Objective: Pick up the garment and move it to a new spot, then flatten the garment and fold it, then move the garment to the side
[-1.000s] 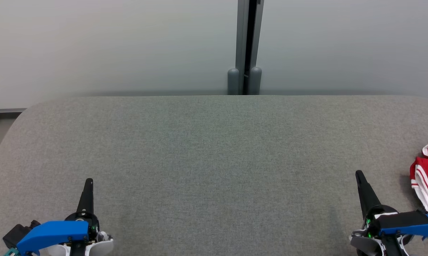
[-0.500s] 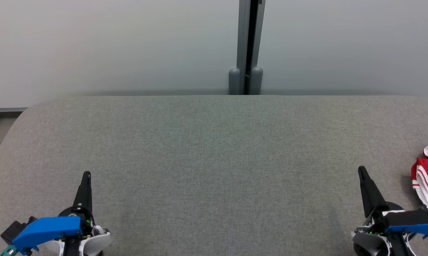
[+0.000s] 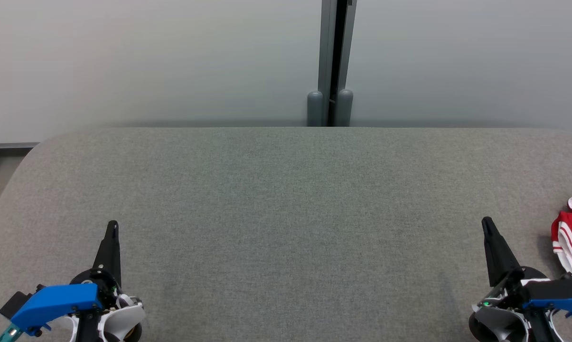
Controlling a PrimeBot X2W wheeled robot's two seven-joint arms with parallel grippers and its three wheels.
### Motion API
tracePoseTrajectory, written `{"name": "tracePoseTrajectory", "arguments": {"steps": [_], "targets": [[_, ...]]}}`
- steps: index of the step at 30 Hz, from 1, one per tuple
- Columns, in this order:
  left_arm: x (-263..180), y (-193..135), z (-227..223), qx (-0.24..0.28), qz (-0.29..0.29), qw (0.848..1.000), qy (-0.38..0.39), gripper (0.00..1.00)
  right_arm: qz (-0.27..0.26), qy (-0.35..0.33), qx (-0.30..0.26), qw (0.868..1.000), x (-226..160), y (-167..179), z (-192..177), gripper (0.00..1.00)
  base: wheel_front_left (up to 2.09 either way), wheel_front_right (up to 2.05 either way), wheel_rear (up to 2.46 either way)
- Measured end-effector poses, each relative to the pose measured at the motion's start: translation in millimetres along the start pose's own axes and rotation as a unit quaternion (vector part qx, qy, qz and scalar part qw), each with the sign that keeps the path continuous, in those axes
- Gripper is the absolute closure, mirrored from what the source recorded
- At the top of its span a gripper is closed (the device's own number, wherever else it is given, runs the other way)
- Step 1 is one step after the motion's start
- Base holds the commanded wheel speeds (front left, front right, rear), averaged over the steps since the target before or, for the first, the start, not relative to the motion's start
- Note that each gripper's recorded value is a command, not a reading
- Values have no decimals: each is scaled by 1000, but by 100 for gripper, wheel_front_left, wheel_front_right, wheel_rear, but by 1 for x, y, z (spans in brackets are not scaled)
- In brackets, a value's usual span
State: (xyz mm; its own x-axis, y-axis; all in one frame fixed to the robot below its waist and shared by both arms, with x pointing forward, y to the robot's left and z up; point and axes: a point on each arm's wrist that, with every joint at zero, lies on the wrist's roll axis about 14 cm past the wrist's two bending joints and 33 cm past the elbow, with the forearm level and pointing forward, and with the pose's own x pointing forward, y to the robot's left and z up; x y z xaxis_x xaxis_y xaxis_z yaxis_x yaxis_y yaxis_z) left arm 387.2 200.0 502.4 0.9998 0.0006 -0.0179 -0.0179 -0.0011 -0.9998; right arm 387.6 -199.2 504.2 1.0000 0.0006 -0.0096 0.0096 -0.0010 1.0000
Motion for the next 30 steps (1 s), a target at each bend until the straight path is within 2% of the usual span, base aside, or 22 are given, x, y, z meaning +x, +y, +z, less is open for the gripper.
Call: {"name": "tracePoseTrajectory", "arguments": {"steps": [30], "targets": [[0, -1, 0, -2, -2, 1000, 0, 100, 1, 0, 2, 1000, 0, 0, 0, 100, 0, 0, 0]]}}
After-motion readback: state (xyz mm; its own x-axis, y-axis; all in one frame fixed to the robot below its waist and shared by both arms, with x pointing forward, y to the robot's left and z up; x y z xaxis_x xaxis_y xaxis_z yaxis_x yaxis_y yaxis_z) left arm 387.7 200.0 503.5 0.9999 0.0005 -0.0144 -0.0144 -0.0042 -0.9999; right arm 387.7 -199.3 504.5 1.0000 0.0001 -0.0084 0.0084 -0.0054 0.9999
